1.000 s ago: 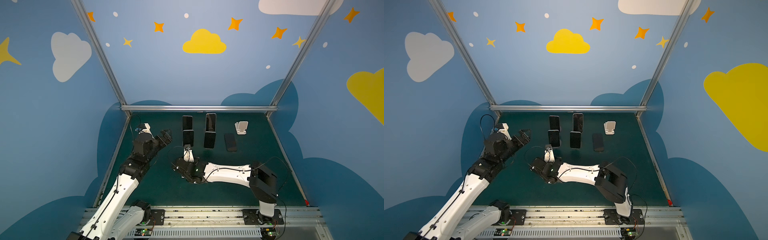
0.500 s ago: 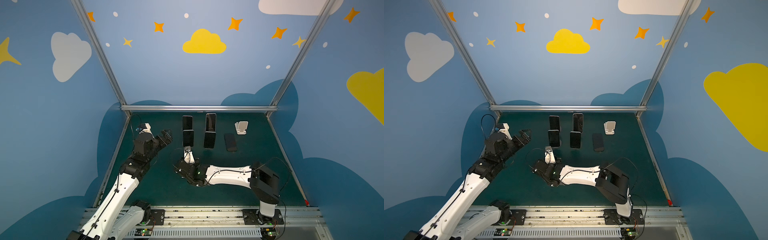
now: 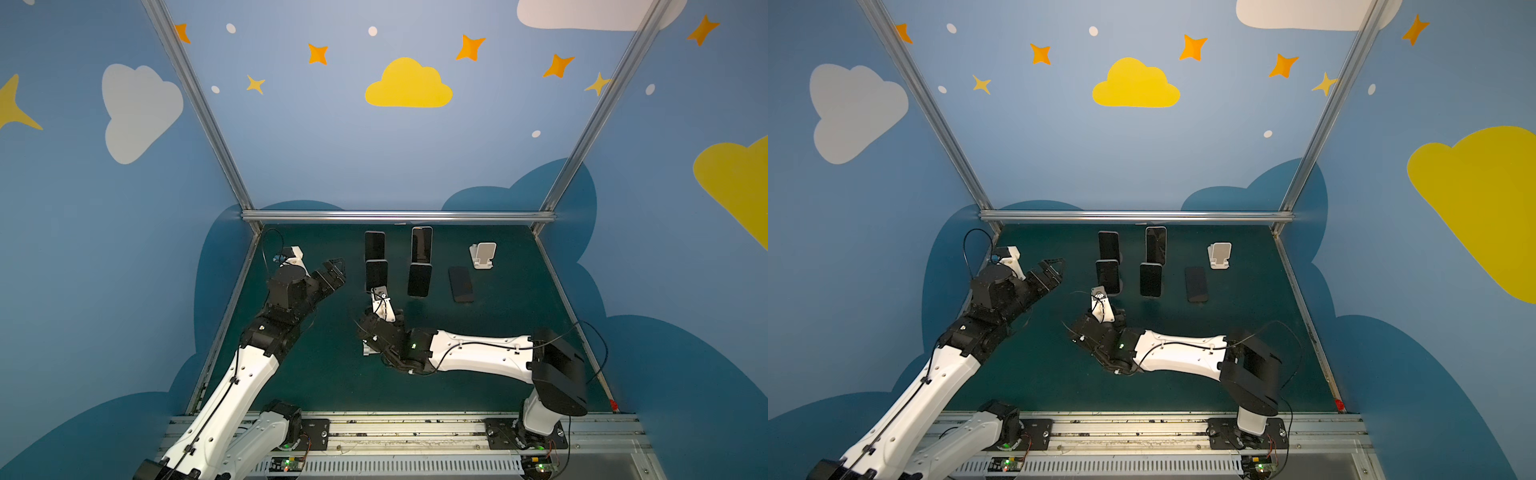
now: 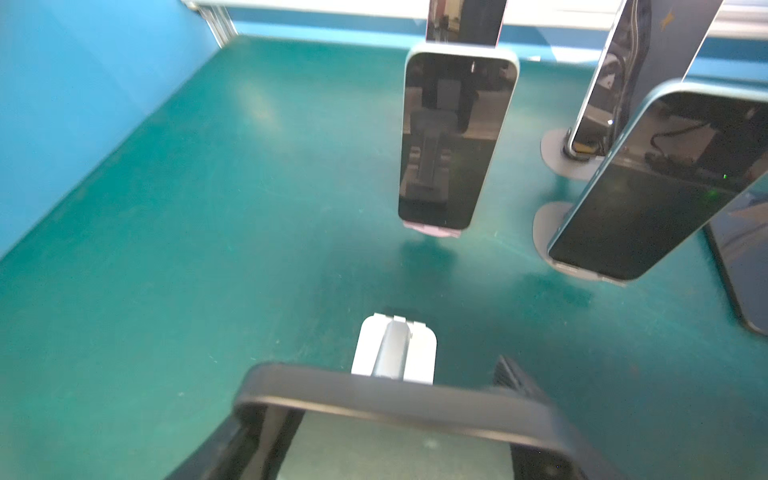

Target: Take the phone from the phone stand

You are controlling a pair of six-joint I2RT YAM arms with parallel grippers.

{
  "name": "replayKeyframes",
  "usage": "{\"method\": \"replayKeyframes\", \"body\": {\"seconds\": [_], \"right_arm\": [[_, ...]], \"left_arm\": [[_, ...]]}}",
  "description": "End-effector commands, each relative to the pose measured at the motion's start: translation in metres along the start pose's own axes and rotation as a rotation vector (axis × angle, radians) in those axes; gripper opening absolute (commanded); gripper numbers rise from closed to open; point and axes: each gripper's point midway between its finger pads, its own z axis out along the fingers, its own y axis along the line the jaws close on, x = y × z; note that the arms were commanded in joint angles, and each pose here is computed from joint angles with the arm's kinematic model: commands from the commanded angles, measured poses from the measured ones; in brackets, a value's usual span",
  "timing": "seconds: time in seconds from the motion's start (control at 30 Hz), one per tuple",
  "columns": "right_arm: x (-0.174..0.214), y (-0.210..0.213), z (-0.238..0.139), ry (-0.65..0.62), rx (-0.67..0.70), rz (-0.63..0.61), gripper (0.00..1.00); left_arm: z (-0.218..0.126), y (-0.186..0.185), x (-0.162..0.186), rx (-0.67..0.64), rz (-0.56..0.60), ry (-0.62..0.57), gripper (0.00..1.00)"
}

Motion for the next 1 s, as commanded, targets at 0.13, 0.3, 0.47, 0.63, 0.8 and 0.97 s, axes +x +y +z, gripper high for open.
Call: {"method": "replayKeyframes", "body": {"seconds": [0.13, 0.3, 0.47, 0.63, 0.8, 0.97], "right_arm": [[-0.020, -0.011, -0.013, -0.058, 0.004, -0.006, 0.68], [-0.022, -0.021, -0.016, -0.069, 0.012, -0.007, 0.68], [-0.025, -0.037, -0.021, -0.085, 0.027, -0.016, 0.68], [-0.031, -0.063, -0.032, -0.098, 0.058, -0.017, 0.68], [-0.035, -0.099, -0.040, -0.097, 0.113, -0.021, 0.68], [-0.041, -0.146, -0.043, -0.094, 0.187, -0.072, 0.68]], "left_arm": [[0.003, -0.007, 0.003, 0.037, 0.005, 0.016, 1.00], [0.005, -0.010, 0.006, 0.060, 0.003, 0.032, 1.00], [0.010, -0.025, 0.017, 0.139, 0.000, 0.103, 1.00], [0.004, -0.050, 0.025, 0.268, 0.012, 0.150, 1.00], [-0.012, -0.074, 0.028, 0.408, 0.051, 0.133, 1.00], [-0.025, -0.098, 0.043, 0.517, 0.108, 0.179, 1.00]]}}
